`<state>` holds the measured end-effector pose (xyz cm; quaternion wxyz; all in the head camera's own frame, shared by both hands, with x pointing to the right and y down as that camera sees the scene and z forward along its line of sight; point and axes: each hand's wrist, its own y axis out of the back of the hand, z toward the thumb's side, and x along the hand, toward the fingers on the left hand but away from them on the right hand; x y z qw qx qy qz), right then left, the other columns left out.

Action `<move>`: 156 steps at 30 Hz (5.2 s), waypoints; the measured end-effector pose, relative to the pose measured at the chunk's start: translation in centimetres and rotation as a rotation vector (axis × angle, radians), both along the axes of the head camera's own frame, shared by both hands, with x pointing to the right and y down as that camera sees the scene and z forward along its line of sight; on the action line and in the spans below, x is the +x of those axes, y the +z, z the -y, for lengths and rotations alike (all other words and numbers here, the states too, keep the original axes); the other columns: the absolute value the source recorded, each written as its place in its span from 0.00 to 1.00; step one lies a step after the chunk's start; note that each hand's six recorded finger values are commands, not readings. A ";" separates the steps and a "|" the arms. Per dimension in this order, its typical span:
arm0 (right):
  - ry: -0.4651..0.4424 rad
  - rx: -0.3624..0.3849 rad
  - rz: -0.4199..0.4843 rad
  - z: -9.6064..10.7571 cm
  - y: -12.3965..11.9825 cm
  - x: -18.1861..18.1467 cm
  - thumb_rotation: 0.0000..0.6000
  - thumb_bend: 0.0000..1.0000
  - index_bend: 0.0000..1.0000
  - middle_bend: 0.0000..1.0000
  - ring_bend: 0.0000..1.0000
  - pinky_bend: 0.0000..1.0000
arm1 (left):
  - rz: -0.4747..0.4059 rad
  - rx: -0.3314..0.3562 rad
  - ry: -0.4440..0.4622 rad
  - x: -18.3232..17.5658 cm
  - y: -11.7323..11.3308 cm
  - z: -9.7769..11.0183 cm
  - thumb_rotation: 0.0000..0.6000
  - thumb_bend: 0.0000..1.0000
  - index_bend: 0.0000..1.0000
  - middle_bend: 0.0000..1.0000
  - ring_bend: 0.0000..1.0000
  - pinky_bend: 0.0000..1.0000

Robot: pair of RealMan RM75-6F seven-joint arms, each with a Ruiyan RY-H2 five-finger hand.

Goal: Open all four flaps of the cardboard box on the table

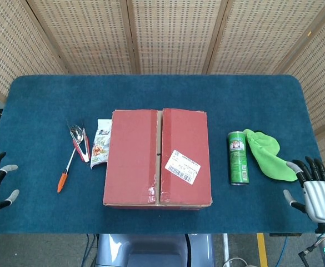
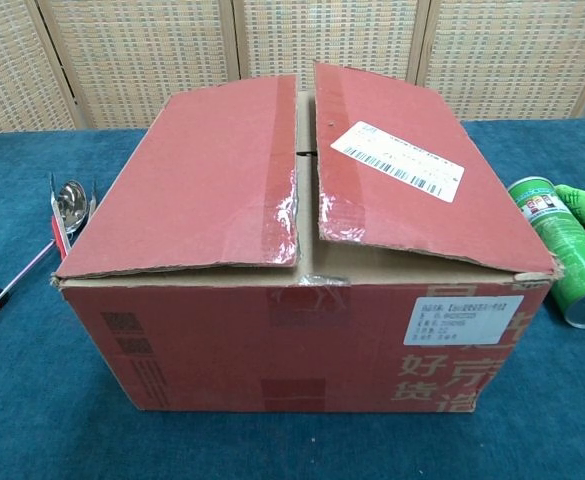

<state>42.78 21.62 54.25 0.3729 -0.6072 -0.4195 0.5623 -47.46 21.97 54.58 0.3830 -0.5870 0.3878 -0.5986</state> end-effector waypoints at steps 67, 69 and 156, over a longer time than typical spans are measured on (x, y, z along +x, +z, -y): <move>-0.670 -0.172 0.631 13.2 -0.3 -26.6 1.00 1.00 0.28 0.22 0.02 0.00 | 0.028 -0.113 0.037 2.0 2.0 2.2 1.00 0.27 0.30 0.09 0.03 0.00; -0.689 -0.174 0.622 13.2 0.0 -27.2 1.00 1.00 0.28 0.22 0.02 0.00 | 0.029 -0.114 0.034 1.9 2.1 2.2 1.00 0.27 0.30 0.09 0.03 0.00; -0.841 -0.079 0.331 15.7 -2.3 -27.6 1.00 1.00 0.44 0.40 0.08 0.00 | -0.062 -0.152 0.029 2.9 2.4 2.2 1.00 0.27 0.30 0.09 0.03 0.00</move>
